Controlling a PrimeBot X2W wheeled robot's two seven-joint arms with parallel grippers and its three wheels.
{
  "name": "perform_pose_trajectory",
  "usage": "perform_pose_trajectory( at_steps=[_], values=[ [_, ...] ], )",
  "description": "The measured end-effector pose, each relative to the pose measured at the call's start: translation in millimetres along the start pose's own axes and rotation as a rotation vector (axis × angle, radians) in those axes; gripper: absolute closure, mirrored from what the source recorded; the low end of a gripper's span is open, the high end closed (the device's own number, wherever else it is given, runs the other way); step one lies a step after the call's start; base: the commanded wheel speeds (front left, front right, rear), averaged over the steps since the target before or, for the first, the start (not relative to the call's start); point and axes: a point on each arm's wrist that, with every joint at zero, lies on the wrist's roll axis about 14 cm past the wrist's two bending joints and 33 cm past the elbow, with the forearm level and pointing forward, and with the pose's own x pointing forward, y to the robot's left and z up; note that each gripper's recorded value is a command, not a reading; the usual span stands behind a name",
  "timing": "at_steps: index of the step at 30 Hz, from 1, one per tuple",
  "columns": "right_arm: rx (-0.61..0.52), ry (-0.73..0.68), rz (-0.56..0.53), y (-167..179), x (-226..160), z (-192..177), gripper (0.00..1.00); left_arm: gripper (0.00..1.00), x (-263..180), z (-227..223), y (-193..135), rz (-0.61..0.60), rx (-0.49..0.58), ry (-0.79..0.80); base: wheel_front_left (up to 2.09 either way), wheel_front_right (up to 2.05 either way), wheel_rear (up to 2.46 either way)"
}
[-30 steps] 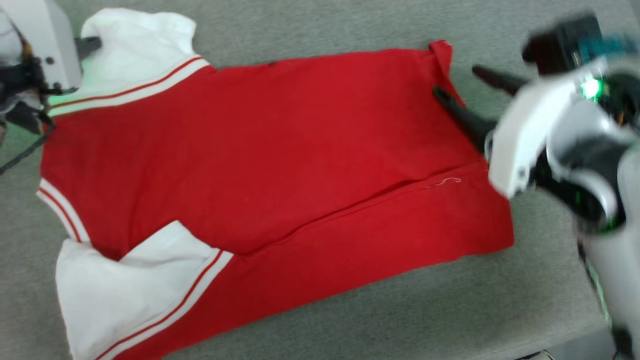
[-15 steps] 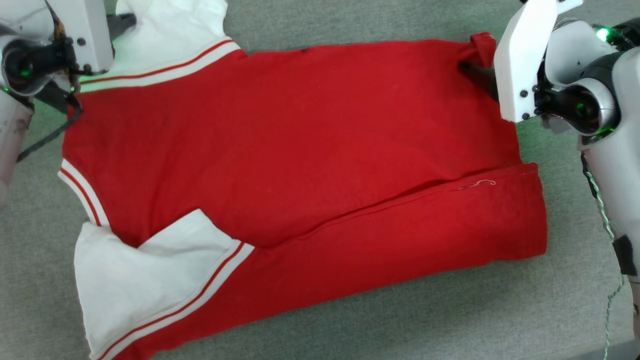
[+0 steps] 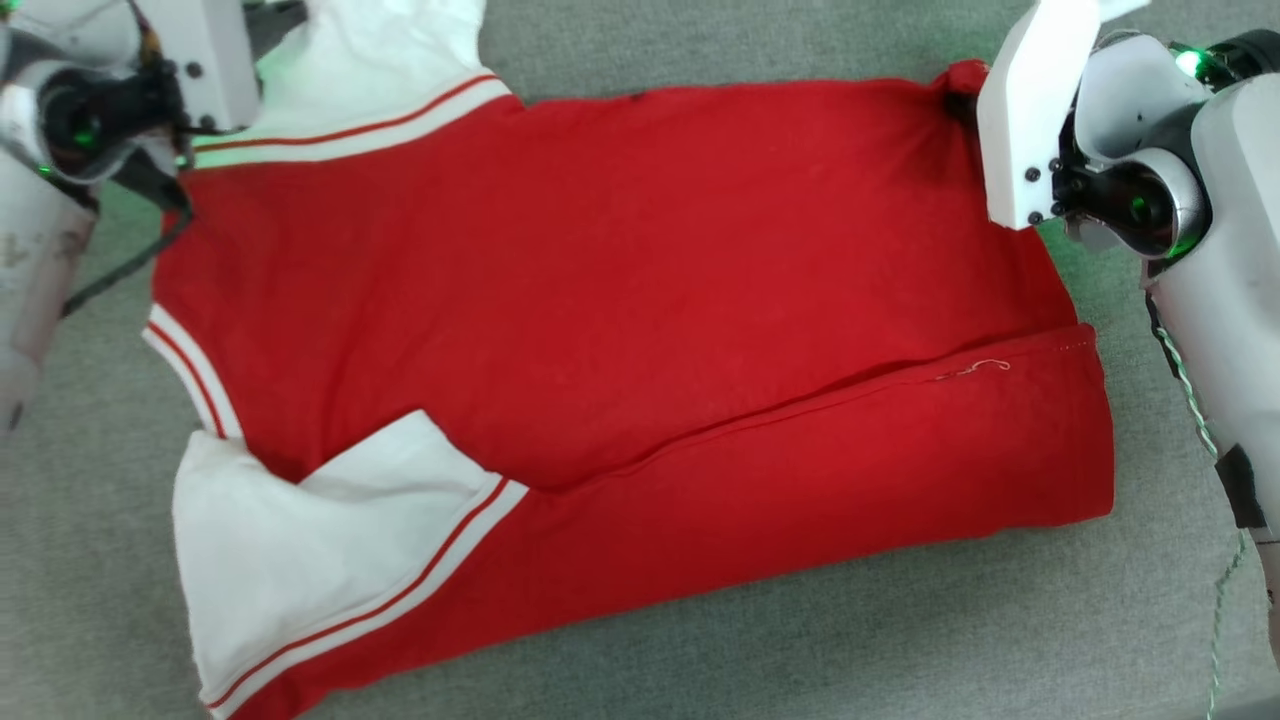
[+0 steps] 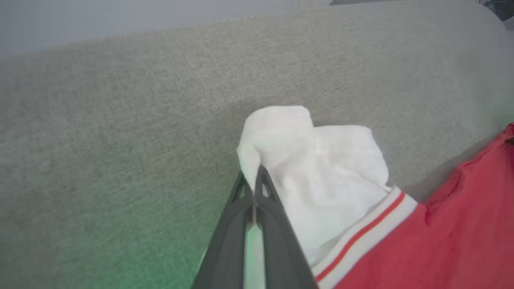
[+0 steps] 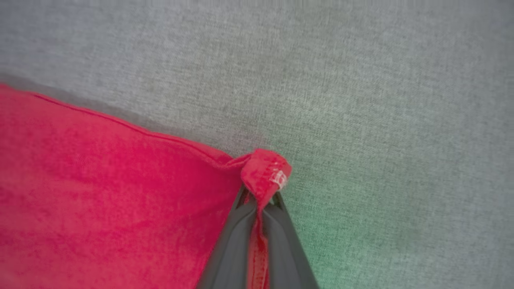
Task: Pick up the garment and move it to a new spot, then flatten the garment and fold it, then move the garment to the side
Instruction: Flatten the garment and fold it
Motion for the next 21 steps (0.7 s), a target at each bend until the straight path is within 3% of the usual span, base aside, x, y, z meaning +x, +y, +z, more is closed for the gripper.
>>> perform_pose_trajectory(
  at_steps=[11,21],
  values=[
    [0.006,-0.159,0.024,3,-30,13,1.00,1.00,-59,37,-43,-0.098,0.047,-0.265,0.00,0.00,0.00],
    [-0.018,-0.205,0.060,7,-62,-10,1.00,1.00,-122,-3,-63,-0.174,0.046,-0.390,0.00,0.00,0.00]
  ],
)
